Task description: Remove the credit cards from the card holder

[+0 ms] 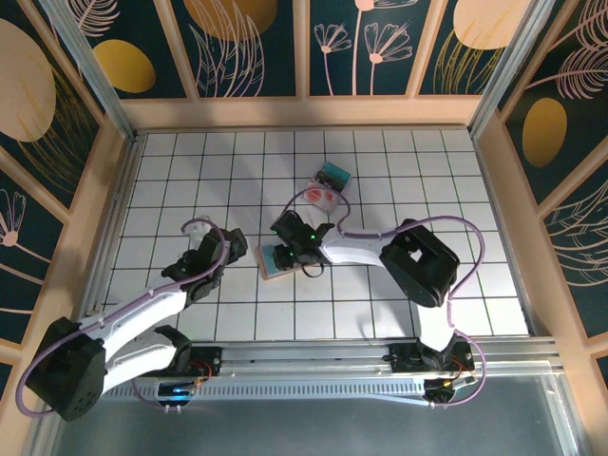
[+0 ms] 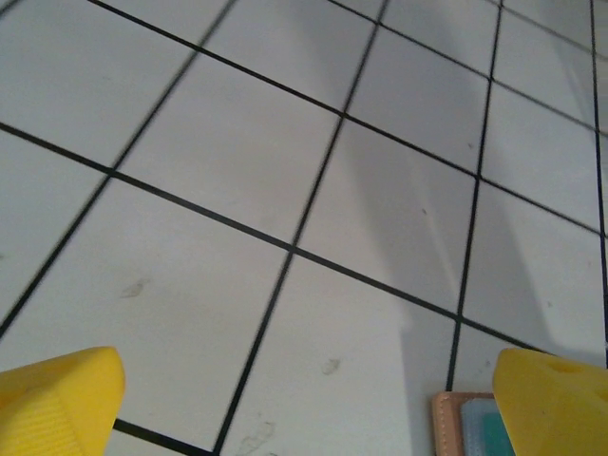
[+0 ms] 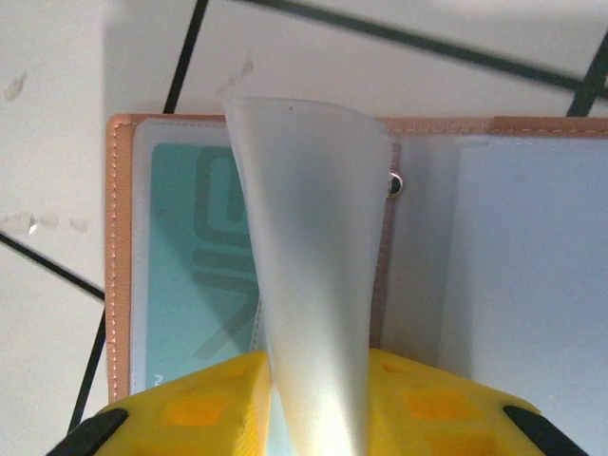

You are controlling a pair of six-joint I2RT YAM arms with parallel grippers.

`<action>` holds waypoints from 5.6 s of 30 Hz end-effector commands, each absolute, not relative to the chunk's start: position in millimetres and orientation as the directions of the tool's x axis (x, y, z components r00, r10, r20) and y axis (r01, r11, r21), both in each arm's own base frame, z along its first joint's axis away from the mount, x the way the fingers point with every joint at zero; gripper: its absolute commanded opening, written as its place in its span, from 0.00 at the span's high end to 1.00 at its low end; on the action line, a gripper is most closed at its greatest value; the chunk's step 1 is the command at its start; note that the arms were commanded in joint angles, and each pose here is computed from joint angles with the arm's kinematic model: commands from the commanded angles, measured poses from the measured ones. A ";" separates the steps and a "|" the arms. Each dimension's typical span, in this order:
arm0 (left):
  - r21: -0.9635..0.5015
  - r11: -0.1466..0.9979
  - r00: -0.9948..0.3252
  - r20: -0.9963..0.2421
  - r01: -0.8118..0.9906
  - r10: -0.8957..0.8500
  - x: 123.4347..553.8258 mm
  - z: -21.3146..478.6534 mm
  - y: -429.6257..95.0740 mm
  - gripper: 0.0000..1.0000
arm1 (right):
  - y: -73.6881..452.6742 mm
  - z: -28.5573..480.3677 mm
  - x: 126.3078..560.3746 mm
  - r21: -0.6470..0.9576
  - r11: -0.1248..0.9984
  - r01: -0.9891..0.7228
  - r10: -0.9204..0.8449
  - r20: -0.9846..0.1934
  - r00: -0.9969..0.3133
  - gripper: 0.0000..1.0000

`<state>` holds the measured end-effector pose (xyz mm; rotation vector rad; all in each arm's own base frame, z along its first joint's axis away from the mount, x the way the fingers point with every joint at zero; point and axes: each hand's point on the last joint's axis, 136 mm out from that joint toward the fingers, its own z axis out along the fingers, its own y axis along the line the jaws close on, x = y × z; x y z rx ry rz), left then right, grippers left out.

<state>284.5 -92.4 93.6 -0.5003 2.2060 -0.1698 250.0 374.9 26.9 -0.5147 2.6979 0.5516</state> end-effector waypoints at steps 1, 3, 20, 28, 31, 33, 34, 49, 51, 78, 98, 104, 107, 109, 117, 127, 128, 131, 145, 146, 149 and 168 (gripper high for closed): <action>-0.272 0.946 -0.641 -0.697 -0.178 -0.321 292.3 91.9 -116.3 0.01 | 372.5 33.1 232.9 0.379 0.859 -0.345 -0.217 -0.339 -0.915 0.71; -0.251 0.956 -0.678 -0.677 -0.153 -0.287 292.9 82.6 -123.1 0.01 | 371.5 34.5 233.0 0.393 0.863 -0.317 -0.183 -0.342 -0.922 0.71; -0.028 0.996 -0.828 -0.553 -0.087 -0.088 273.6 11.0 -152.5 0.01 | 371.1 40.6 237.4 0.432 0.861 -0.269 -0.108 -0.362 -0.926 0.72; 0.059 0.989 -0.841 -0.534 -0.138 -0.085 267.1 -1.8 -134.2 0.01 | 355.6 48.2 247.6 0.348 0.898 -0.269 -0.107 -0.419 -0.902 0.67; 0.061 0.988 -0.839 -0.537 -0.139 -0.085 267.6 -1.4 -133.8 0.01 | 344.9 54.3 251.8 0.302 0.917 -0.261 -0.106 -0.446 -0.889 0.64; 0.066 0.988 -0.840 -0.537 -0.138 -0.081 268.4 -1.7 -134.1 0.01 | 338.3 58.3 254.9 0.280 0.925 -0.256 -0.104 -0.463 -0.880 0.62; 0.066 0.988 -0.839 -0.538 -0.137 -0.081 268.7 -1.5 -134.5 0.01 | 334.4 58.2 256.1 0.268 0.930 -0.251 -0.103 -0.467 -0.878 0.62; 0.015 0.998 -0.812 -0.582 -0.066 -0.045 287.1 25.9 -162.1 0.01 | 278.5 83.2 282.2 0.317 0.936 -0.155 0.038 -0.528 -0.848 0.62; 0.017 0.998 -0.805 -0.593 -0.053 -0.033 293.3 33.0 -170.7 0.01 | 270.4 95.5 284.7 0.327 0.934 -0.147 0.064 -0.557 -0.828 0.62; -0.013 0.999 -0.732 -0.680 -0.035 -0.035 310.2 62.6 -247.8 0.01 | 201.0 185.4 296.9 0.402 0.912 -0.076 0.277 -0.743 -0.610 0.55; -0.110 0.952 -0.681 -0.675 -0.286 -0.283 285.7 66.3 -139.5 0.01 | 289.3 159.1 282.7 0.437 0.857 -0.272 0.057 -0.606 -0.793 0.61; -0.065 0.952 -0.740 -0.614 -0.298 -0.274 271.8 34.2 -132.8 0.01 | 345.1 114.5 262.2 0.467 0.814 -0.345 -0.109 -0.461 -0.881 0.70; -0.044 0.956 -0.760 -0.596 -0.291 -0.259 269.1 24.2 -132.0 0.01 | 357.0 96.3 257.0 0.474 0.808 -0.351 -0.144 -0.418 -0.897 0.71; -0.037 0.959 -0.770 -0.587 -0.282 -0.249 268.5 18.9 -133.6 0.01 | 362.5 87.4 254.2 0.480 0.805 -0.349 -0.158 -0.393 -0.906 0.72; -0.005 0.964 -0.803 -0.552 -0.267 -0.225 265.8 0.5 -135.5 0.01 | 371.4 59.8 251.3 0.475 0.814 -0.334 -0.184 -0.334 -0.924 0.76; 0.019 0.963 -0.814 -0.540 -0.268 -0.216 260.4 -3.9 -130.3 0.01 | 365.3 38.6 257.1 0.456 0.836 -0.306 -0.172 -0.312 -0.935 0.77; 0.020 0.964 -0.814 -0.540 -0.266 -0.214 260.4 -3.8 -130.4 0.01 | 365.2 38.1 256.9 0.462 0.833 -0.304 -0.169 -0.310 -0.935 0.76; 0.026 0.965 -0.817 -0.537 -0.262 -0.208 260.4 -4.0 -130.3 0.01 | 366.2 35.2 256.5 0.485 0.823 -0.297 -0.162 -0.300 -0.940 0.76; 0.037 0.965 -0.829 -0.521 -0.259 -0.202 259.6 -10.1 -131.7 0.01 | 360.4 20.5 255.1 0.519 0.819 -0.246 -0.127 -0.254 -0.959 0.76; 0.037 0.965 -0.830 -0.521 -0.258 -0.201 259.5 -10.3 -132.1 0.01 | 362.0 20.4 254.3 0.528 0.813 -0.246 -0.127 -0.251 -0.960 0.76; 0.040 0.966 -0.831 -0.518 -0.257 -0.200 259.4 -10.9 -132.0 0.01 | 365.5 22.6 253.2 0.562 0.792 -0.238 -0.120 -0.240 -0.963 0.76; 0.060 0.966 -0.846 -0.499 -0.253 -0.190 254.6 -16.7 -129.1 0.01 | 365.8 56.4 260.9 0.655 0.716 -0.240 -0.062 -0.283 -0.957 0.78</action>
